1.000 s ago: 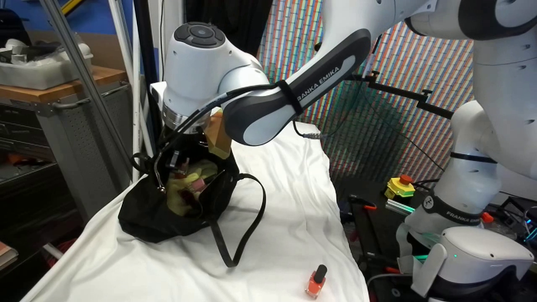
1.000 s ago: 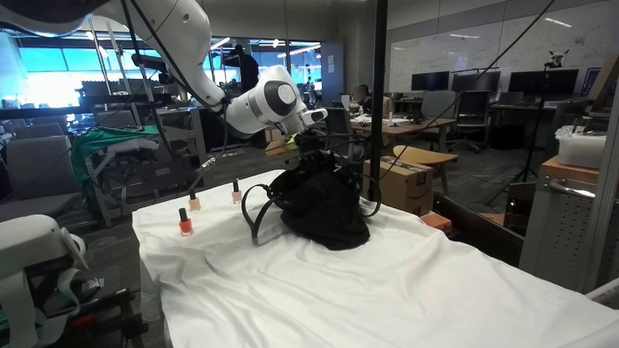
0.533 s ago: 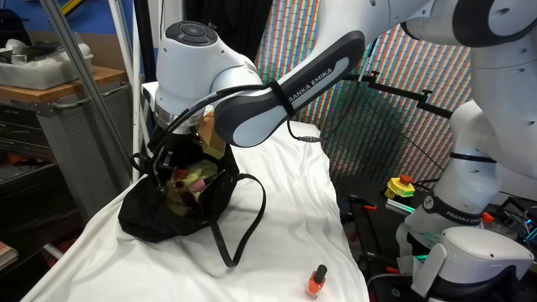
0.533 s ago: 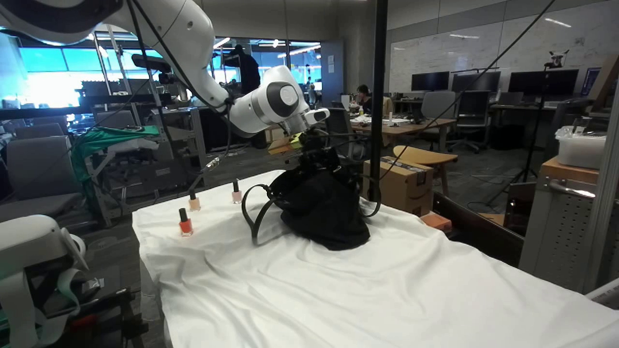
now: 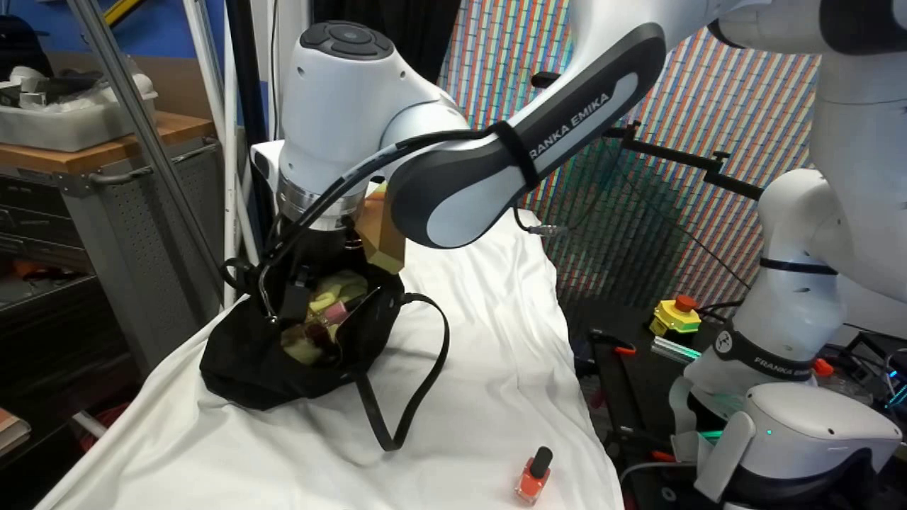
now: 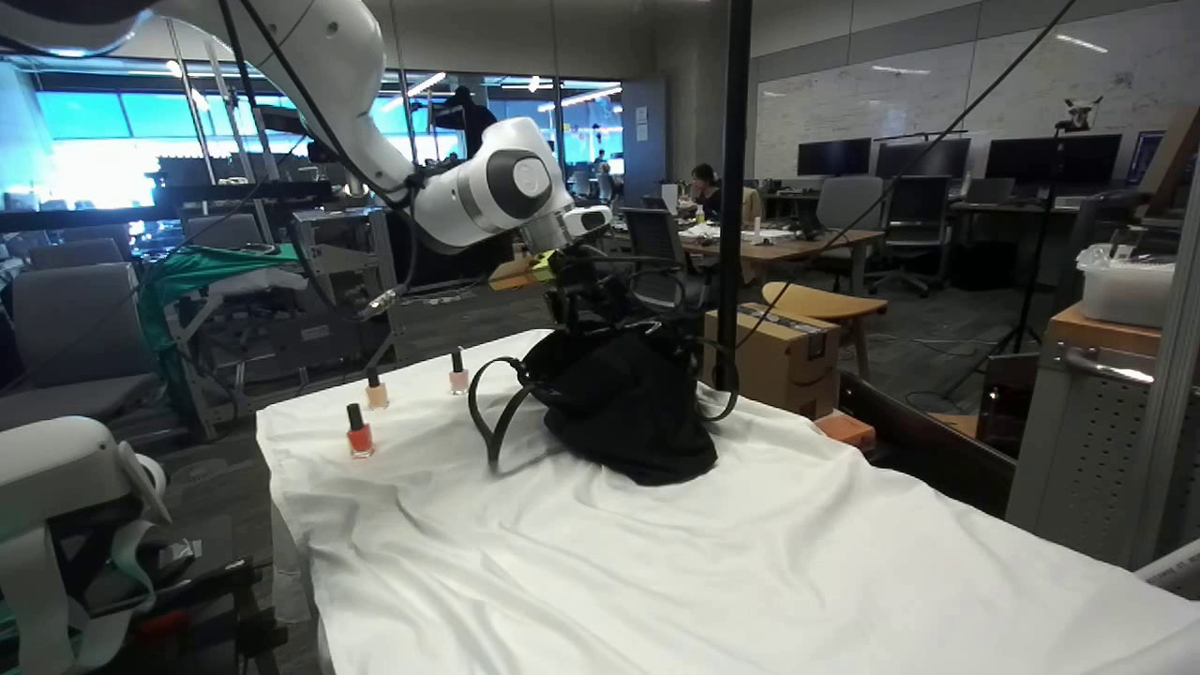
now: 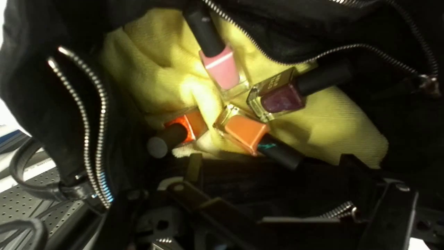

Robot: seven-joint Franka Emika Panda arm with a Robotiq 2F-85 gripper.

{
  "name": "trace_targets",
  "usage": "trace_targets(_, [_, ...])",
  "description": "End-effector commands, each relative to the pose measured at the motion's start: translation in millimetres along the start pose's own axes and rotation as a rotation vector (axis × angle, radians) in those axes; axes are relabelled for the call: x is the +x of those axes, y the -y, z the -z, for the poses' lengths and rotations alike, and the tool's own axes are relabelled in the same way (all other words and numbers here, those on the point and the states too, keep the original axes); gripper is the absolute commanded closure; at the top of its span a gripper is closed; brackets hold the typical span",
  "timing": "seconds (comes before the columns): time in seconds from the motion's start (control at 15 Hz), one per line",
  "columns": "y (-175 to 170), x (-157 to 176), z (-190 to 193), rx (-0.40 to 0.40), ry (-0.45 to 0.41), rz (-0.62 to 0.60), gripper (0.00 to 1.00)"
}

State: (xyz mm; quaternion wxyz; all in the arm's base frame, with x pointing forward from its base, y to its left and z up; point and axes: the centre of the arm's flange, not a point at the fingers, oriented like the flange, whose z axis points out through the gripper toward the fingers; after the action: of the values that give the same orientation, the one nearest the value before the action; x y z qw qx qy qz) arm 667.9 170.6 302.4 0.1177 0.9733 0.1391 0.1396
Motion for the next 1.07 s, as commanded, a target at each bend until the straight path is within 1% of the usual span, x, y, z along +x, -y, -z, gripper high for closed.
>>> trace_targets(0.0, [14.7,-52.8,42.7,0.026,0.018,-0.022,0.0])
trace_targets(0.27, [39.9,-101.9,63.8,0.063,0.056,-0.025,0.0])
trace_targets(0.53, [72.9,-145.7,72.0,0.086,0.092,-0.025,0.0])
trace_targets(0.8, [108.0,-172.5,72.5,0.131,0.146,-0.011,0.0])
trace_targets(1.0, [137.5,-177.2,65.0,0.171,0.173,0.028,0.0])
